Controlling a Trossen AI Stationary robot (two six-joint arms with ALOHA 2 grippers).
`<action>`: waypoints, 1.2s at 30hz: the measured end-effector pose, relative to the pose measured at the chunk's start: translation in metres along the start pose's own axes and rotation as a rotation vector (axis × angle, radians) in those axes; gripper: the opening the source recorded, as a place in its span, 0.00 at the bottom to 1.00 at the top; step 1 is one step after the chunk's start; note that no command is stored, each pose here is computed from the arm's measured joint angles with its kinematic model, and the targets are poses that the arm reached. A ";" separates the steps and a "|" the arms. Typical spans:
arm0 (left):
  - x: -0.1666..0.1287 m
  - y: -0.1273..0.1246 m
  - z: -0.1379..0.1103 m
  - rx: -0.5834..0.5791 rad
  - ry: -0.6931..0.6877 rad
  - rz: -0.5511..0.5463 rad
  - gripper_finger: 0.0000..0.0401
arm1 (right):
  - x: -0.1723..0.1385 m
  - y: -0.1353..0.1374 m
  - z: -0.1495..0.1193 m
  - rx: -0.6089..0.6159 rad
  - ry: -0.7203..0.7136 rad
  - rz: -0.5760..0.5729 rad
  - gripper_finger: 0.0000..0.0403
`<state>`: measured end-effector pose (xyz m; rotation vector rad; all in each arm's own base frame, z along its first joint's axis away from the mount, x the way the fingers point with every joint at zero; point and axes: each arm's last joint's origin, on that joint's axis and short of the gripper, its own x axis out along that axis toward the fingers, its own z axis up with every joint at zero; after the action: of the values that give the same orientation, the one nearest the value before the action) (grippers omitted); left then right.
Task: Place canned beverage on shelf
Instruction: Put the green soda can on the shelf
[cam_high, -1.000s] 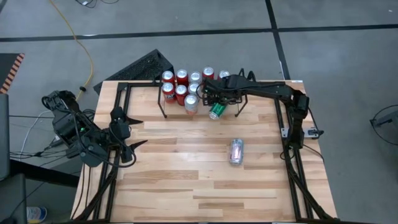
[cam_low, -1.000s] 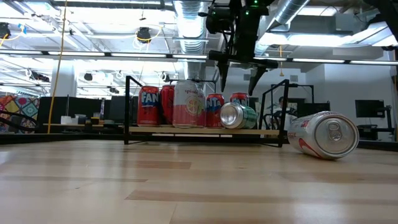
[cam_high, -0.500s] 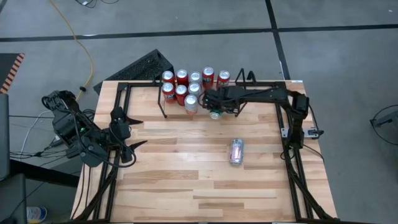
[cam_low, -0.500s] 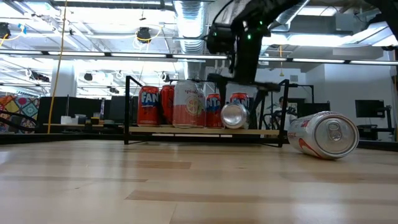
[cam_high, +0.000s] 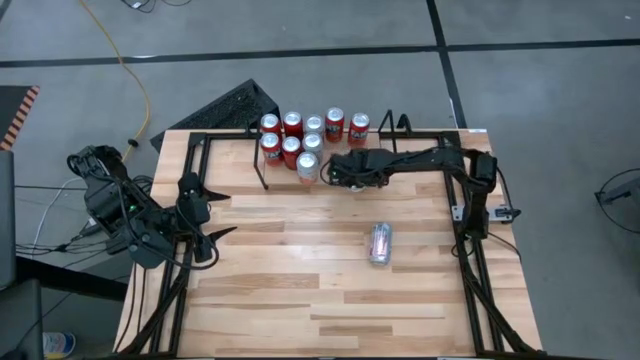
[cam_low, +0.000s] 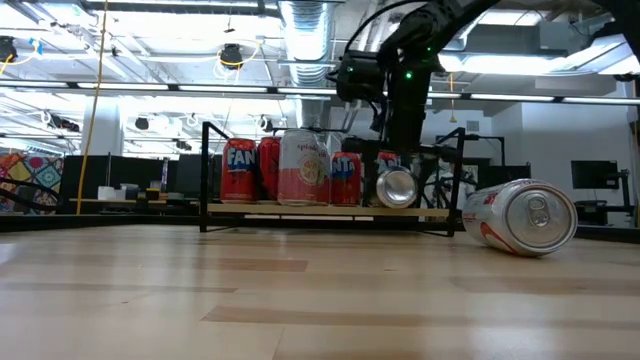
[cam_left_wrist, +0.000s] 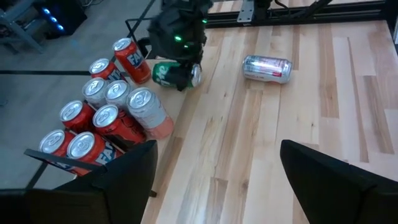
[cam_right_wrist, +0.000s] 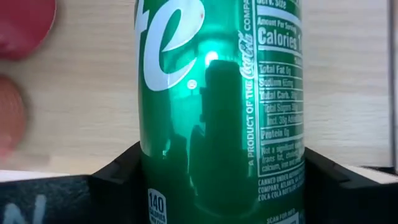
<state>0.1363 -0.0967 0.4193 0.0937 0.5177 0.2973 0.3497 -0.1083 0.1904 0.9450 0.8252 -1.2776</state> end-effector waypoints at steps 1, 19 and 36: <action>0.000 0.000 0.000 -0.003 0.000 0.000 0.81 | -0.002 0.002 -0.005 -0.021 -0.024 -0.005 0.68; 0.000 0.000 0.000 -0.068 0.002 0.000 0.81 | -0.021 -0.008 -0.095 0.060 -0.969 0.043 0.68; 0.028 -0.039 -0.004 0.112 0.058 0.069 0.81 | 0.028 -0.045 -0.099 0.136 -1.059 0.039 0.68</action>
<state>0.1678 -0.1257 0.3961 0.2127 0.5892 0.3389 0.3095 -0.0310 0.1198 0.2692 -0.1107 -1.5545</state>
